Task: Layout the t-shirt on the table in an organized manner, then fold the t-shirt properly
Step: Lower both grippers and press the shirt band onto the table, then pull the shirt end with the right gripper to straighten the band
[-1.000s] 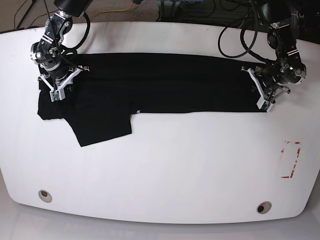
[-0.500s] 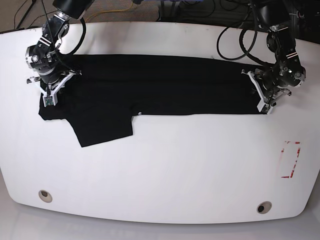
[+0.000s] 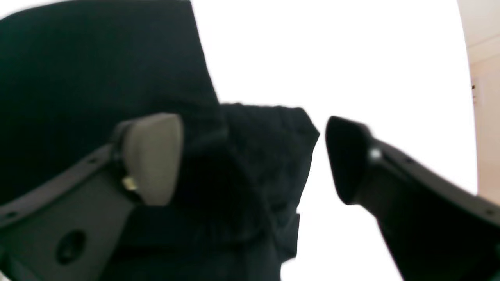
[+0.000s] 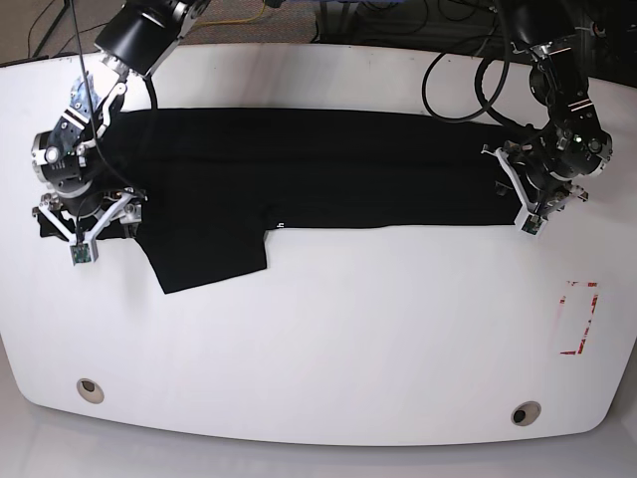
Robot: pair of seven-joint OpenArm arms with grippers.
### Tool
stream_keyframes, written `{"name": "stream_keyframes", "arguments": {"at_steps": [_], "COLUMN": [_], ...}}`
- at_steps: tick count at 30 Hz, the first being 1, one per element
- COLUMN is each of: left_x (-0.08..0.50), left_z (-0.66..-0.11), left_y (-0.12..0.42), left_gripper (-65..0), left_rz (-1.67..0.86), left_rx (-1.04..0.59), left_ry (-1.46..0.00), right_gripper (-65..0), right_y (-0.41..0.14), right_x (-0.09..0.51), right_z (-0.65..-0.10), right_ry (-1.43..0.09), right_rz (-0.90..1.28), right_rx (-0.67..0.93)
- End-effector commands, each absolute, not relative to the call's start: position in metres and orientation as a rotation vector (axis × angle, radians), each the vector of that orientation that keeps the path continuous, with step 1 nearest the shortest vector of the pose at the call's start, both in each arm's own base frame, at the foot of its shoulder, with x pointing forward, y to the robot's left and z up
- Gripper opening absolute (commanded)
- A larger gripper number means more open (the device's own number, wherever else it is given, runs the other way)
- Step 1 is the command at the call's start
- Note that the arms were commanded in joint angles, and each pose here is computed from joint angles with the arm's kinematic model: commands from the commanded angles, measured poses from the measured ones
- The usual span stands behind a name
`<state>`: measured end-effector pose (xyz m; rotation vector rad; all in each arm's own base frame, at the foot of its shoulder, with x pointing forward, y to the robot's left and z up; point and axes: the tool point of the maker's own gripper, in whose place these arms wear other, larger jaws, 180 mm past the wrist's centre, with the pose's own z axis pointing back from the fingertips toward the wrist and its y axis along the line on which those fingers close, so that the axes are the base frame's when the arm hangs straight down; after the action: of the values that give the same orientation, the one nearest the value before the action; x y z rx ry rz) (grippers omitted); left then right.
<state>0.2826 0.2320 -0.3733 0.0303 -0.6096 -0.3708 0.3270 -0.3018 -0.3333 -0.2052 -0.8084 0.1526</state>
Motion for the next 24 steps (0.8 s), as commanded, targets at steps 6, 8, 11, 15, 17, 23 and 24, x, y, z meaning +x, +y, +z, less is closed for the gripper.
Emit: {"name": "stream_keyframes", "arguments": {"at_steps": [6, 8, 11, 15, 17, 23, 24], "left_x": [0.297, 0.298, 0.297, 0.297, 0.297, 0.287, 0.287], "left_z": [-0.342, -0.339, -0.336, -0.335, -0.335, -0.343, -0.343], "left_y": [0.233, 0.231, 0.230, 0.232, 0.233, 0.234, 0.234], "left_gripper": [-37.1, -37.1, -37.1, -37.2, -37.4, -37.4, -37.4], "left_rz": [-0.397, -0.405, -0.409, -0.406, -0.407, -0.407, -0.407], "left_rx": [0.075, 0.079, 0.085, 0.089, 0.092, 0.088, 0.088], "left_ry": [-0.707, -0.715, -0.722, -0.723, -0.721, -0.694, -0.694], "right_gripper": [-10.6, -13.2, -15.7, -17.1, -17.3, -17.3, -17.3], "right_y": [-0.295, -0.290, -0.287, -0.280, -0.277, -0.269, -0.268], "right_x": [0.375, 0.387, 0.396, 0.406, 0.409, 0.413, 0.413], "right_z": [-0.349, -0.361, -0.372, -0.385, -0.391, -0.400, -0.400], "right_ry": [-0.831, -0.821, -0.810, -0.799, -0.795, -0.784, -0.784], "right_rz": [0.181, 0.183, 0.181, 0.170, 0.159, 0.140, 0.140], "right_rx": [-0.094, -0.044, -0.003, 0.054, 0.077, 0.121, 0.123]}}
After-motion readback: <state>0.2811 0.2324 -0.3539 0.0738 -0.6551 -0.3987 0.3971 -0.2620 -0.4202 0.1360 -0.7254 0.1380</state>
